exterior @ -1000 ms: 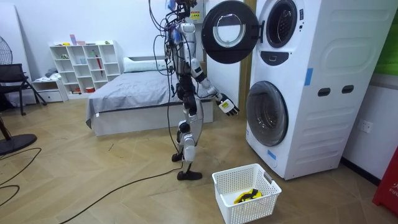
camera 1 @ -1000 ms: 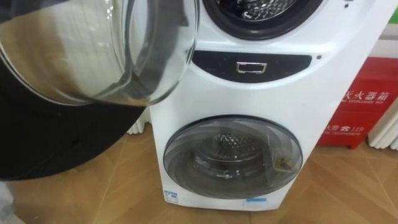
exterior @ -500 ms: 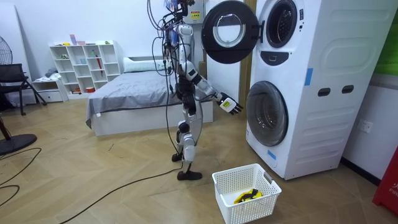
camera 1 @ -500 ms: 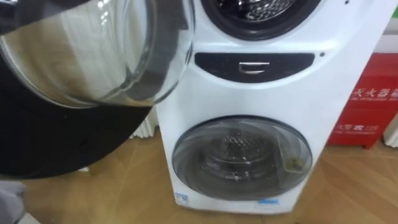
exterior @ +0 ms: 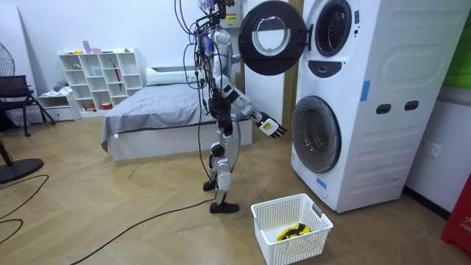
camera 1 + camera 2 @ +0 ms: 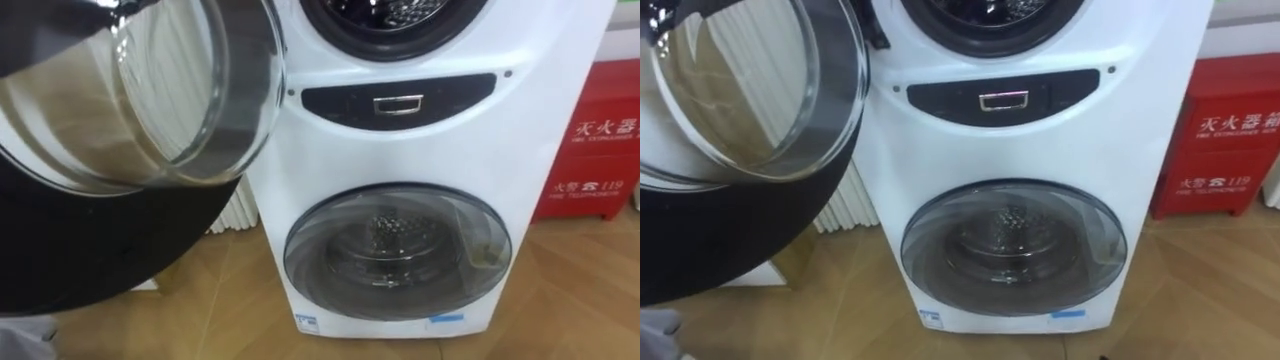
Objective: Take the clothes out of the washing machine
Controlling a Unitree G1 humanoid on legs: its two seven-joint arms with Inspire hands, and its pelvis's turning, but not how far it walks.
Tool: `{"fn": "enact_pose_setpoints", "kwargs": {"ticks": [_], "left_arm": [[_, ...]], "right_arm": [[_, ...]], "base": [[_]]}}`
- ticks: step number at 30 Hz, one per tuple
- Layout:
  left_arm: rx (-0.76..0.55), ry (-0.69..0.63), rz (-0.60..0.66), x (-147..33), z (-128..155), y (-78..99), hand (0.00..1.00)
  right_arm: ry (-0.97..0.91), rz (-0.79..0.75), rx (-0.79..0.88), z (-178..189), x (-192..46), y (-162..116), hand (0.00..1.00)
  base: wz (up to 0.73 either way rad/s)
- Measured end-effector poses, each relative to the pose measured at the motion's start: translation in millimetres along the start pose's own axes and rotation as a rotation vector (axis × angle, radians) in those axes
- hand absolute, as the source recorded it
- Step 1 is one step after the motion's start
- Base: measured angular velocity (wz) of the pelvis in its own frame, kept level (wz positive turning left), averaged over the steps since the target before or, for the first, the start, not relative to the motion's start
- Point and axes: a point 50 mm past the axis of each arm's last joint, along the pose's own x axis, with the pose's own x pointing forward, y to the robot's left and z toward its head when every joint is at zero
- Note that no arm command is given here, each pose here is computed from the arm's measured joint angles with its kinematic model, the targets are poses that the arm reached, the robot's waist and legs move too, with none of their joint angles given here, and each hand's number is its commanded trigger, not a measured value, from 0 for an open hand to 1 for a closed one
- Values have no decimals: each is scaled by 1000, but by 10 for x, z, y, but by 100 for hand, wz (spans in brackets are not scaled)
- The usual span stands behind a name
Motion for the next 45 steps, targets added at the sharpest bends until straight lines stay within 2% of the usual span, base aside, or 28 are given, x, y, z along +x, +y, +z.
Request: {"fn": "enact_pose_setpoints", "kwargs": {"ticks": [3, 6, 8, 9, 11, 12, 14, 15, 16, 18, 21, 23, 24, 26, 29, 32, 34, 36, 39, 41, 42, 44, 45], "left_arm": [[-44, -161, -39, 40, 400, -110, 0], [-75, -310, -93, -33, 755, -245, 0], [-106, -457, -178, -191, 1074, -408, 0], [-115, -489, -206, -246, 1137, -473, 0], [-199, -543, -333, -508, 1236, -836, 0], [-231, -527, -347, -550, 1217, -905, 0], [-323, -496, -484, -829, 1194, -1264, 0], [-339, -483, -538, -910, 1176, -1370, 0], [-367, -452, -648, -1082, 1128, -1575, 0], [-417, -387, -826, -1370, 1053, -1854, 0], [-492, -331, -902, -1531, 1019, -1975, 0], [-511, -280, -1022, -1674, 941, -2110, 0], [-507, -261, -1061, -1726, 907, -2157, 0], [-455, -176, -1220, -1967, 748, -2355, 0], [-381, -122, -1410, -2260, 630, -2509, 0], [-348, -132, -1493, -2356, 609, -2559, 0], [-324, -106, -1497, -2362, 532, -2580, 0], [-267, -67, -1490, -2360, 390, -2581, 0], [-105, 52, -1435, -2293, -45, -2478, 0], [11, 218, -1305, -2230, -551, -2212, 0], [46, 269, -1261, -2224, -696, -2111, 0], [221, 456, -1061, -2206, -1240, -1579, 0], [265, 507, -1011, -2211, -1370, -1430, 0]], "right_arm": [[-2, 2, 1, 6, 9, 11, 0], [-1, 31, 4, -2, 45, 109, 0], [5, 89, -3, -5, 92, 246, 0], [8, 104, -10, -4, 103, 279, 0], [26, 156, -38, -10, 146, 400, 0], [36, 172, -44, -23, 154, 441, 0], [65, 240, -68, -50, 193, 626, 0], [71, 261, -77, -53, 204, 675, 0], [74, 302, -86, -44, 231, 764, 0], [49, 356, -72, 47, 319, 947, 0], [38, 386, -47, 70, 342, 1071, 0], [58, 404, -51, 30, 334, 1119, 0], [63, 406, -46, 19, 333, 1128, 0], [79, 413, -42, -6, 350, 1170, 0], [96, 419, -59, -27, 362, 1181, 0], [111, 409, -64, -47, 367, 1142, 0], [114, 401, -57, -53, 365, 1113, 0], [115, 398, -55, -57, 361, 1105, 0], [112, 379, -48, -53, 360, 1048, 0], [125, 322, 5, -138, 301, 898, 0], [136, 305, 18, -181, 273, 852, 0], [177, 229, 71, -354, 157, 671, 0], [192, 211, 80, -397, 140, 634, 0]], "base": [[3], [1], [14], [34], [22], [8], [21], [27], [21], [6], [-3], [-9], [-5], [-5], [-14], [-26], [-30], [-15], [-10], [-11], [-17], [-13], [0]]}}
